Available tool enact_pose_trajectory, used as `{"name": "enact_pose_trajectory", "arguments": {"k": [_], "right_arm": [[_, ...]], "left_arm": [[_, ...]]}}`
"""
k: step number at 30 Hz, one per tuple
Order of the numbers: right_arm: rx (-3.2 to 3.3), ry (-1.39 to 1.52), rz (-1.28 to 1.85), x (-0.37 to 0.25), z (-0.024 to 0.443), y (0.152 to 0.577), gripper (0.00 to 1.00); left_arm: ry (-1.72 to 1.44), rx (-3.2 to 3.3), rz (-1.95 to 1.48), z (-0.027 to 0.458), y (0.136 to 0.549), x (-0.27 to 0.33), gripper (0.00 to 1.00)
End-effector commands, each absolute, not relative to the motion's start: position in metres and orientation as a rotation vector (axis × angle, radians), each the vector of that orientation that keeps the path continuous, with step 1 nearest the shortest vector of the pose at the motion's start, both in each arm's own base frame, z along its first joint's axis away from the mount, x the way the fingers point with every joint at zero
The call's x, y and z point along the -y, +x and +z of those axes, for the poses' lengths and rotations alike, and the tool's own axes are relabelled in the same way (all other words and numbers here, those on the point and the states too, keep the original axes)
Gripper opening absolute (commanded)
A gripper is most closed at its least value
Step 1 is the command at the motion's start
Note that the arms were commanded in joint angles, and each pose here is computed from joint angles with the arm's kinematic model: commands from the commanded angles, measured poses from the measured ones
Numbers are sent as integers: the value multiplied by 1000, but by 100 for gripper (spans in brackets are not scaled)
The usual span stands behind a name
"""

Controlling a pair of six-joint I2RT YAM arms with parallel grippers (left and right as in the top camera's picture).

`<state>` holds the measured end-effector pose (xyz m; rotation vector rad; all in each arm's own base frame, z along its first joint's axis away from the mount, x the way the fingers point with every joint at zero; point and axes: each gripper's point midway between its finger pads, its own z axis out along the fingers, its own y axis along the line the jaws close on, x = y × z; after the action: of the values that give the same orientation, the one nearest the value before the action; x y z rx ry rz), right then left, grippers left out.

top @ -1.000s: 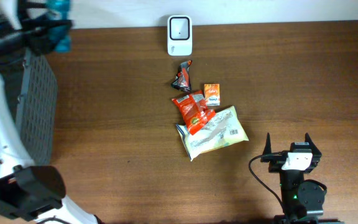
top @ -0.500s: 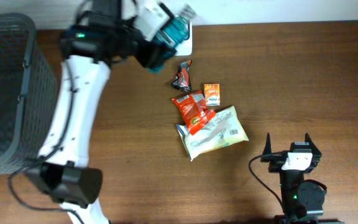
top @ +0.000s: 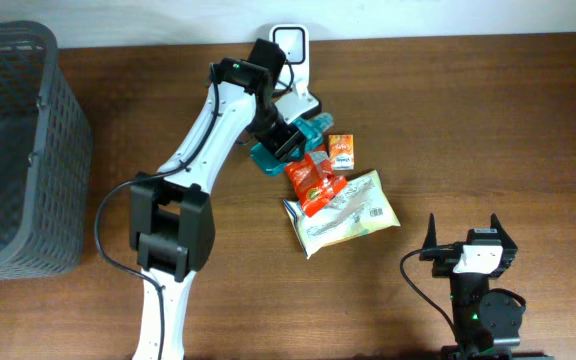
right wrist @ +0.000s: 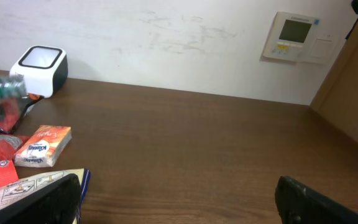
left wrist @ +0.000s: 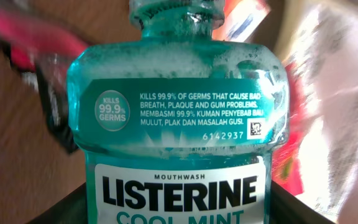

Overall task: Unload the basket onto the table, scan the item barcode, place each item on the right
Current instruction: 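Carry the Listerine bottle near the scanner and set it on the table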

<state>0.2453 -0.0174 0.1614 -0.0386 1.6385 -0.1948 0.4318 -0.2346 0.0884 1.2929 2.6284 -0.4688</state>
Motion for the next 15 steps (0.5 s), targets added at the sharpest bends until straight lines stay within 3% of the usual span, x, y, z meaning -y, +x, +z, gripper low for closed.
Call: {"name": "enact_pose_trajectory", "arguments": {"k": [1, 5, 15], "right_arm": [[-1645, -44, -201, 17, 158, 245, 98], [-1645, -44, -200, 17, 158, 245, 98], [-1645, -44, -200, 17, 158, 245, 98]], "left_arm": [[1245, -2714, -244, 83, 439, 207, 47], [1086, -2818, -6, 72, 451, 178, 49], [870, -3000, -6, 42, 439, 156, 49]]}}
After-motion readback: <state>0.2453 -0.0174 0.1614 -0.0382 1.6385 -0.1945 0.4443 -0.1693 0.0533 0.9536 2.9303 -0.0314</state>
